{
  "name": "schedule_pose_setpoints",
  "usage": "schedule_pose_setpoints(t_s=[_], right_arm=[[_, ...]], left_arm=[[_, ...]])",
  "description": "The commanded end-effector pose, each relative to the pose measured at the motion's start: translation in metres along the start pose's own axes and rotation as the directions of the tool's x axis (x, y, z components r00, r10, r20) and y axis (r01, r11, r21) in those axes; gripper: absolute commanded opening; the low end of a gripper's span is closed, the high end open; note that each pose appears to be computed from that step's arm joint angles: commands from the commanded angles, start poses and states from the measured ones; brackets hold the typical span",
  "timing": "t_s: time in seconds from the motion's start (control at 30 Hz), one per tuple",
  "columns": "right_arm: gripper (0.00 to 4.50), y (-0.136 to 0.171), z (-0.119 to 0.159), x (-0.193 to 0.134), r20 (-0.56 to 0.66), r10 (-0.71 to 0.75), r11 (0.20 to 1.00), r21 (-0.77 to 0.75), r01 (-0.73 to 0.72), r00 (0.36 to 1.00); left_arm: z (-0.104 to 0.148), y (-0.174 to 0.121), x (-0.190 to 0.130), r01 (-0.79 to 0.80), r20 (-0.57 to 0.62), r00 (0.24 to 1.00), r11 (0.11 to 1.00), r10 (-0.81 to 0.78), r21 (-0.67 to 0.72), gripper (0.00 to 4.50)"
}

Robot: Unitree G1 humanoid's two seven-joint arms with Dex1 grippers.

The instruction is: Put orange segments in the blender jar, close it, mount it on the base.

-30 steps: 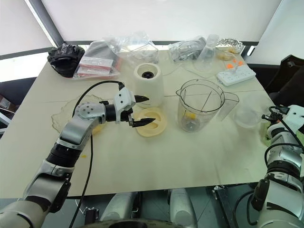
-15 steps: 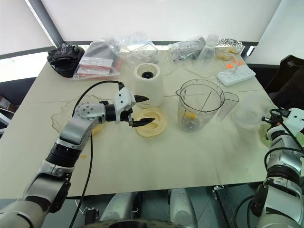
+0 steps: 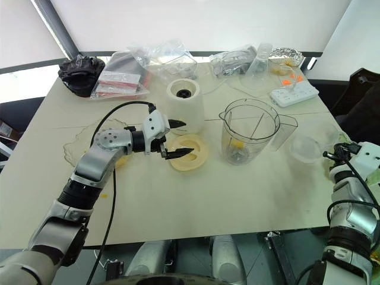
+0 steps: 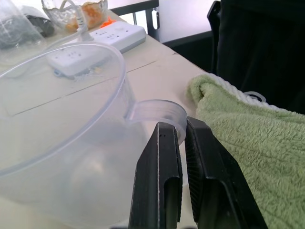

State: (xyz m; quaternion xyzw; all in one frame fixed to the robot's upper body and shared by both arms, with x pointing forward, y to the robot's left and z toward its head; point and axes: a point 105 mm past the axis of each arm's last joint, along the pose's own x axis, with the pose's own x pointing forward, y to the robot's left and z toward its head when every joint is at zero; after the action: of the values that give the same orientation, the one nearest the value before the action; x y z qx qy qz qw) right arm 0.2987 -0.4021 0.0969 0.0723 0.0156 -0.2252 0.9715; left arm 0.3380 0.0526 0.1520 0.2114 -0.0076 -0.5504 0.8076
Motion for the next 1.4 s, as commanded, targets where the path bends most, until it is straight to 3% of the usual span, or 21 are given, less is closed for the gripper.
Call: schedule_pose_setpoints(t_s=[0.03, 0.33, 0.7, 1.0, 1.37, 1.4], right_arm=[[0.19, 0.005, 0.016, -0.008, 0.039, 0.01, 1.0, -0.001, -0.01, 0.999], [0.19, -0.002, 0.006, -0.019, 0.001, -0.051, 0.999, 0.003, 0.05, 0.999], [0.19, -0.009, 0.016, -0.013, 0.017, -0.166, 0.939, 0.307, 0.153, 0.986], [0.19, -0.005, 0.023, -0.012, 0.047, -0.171, 0.912, 0.386, 0.14, 0.984], [0.19, 0.001, 0.011, -0.015, 0.017, -0.108, 0.97, 0.219, 0.102, 0.994], [0.42, 0.004, 0.009, -0.015, 0.01, -0.08, 0.974, 0.212, 0.076, 0.997]], left_arm=[[0.011, -0.002, 0.002, 0.008, 0.03, 0.999, 0.999, -0.01, 0.044, 4.5], [0.013, -0.004, 0.007, 0.019, 0.042, 0.999, 0.998, -0.021, 0.052, 4.5], [0.015, -0.004, 0.011, 0.026, 0.05, 0.998, 0.998, -0.029, 0.056, 4.5], [0.015, -0.006, 0.011, 0.03, 0.048, 0.998, 0.998, -0.033, 0.056, 4.5], [0.014, -0.008, 0.012, 0.035, 0.045, 0.998, 0.998, -0.038, 0.059, 4.5], [0.014, -0.008, 0.012, 0.036, 0.044, 0.998, 0.998, -0.038, 0.059, 4.5]])
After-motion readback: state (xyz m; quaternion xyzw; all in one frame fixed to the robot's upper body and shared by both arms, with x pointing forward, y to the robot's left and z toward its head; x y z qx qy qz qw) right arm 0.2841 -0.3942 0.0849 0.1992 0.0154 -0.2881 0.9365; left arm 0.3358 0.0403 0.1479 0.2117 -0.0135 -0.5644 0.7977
